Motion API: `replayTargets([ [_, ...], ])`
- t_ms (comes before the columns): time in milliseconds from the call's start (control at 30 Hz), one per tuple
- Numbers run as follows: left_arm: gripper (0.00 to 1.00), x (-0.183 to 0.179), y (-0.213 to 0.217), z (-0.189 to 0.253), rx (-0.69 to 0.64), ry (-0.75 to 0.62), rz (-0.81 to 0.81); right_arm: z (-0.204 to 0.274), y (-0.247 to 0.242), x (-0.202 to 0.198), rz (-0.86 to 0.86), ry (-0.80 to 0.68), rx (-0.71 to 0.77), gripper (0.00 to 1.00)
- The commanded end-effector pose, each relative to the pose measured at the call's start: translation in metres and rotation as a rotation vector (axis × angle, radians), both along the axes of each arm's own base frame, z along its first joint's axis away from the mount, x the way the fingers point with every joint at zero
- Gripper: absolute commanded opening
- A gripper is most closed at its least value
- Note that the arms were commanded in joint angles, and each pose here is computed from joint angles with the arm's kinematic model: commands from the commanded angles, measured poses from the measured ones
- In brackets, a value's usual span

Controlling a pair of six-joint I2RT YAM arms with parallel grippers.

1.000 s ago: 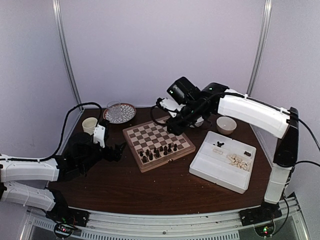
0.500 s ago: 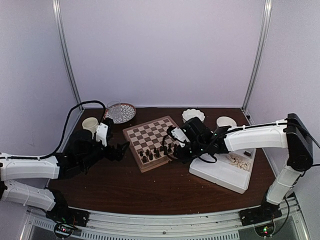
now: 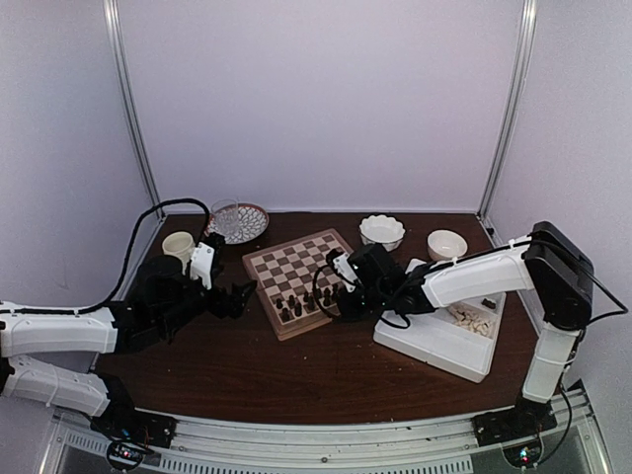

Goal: Set up the chess pieces on the board
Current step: Adjust the queen at e8.

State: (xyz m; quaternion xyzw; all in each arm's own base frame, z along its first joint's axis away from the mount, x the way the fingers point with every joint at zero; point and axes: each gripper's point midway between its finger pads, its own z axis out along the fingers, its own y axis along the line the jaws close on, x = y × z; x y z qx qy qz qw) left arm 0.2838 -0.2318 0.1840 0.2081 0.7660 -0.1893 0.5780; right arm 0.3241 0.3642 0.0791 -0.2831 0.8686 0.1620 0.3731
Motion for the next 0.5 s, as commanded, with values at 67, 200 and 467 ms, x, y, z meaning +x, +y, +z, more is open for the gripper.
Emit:
replayTargets([
  [67, 0.94, 0.002, -0.008, 0.012, -0.023, -0.018, -0.022, -0.005, -0.004, 0.017, -0.07, -0.016, 0.031, 0.0],
  [200, 0.94, 0.003, -0.009, 0.011, -0.022, -0.016, -0.023, -0.015, -0.001, 0.019, -0.066, 0.011, 0.029, 0.0],
  [467, 0.94, 0.002, -0.007, 0.012, -0.021, -0.019, -0.021, -0.029, 0.001, 0.02, -0.065, 0.03, 0.014, 0.0],
])
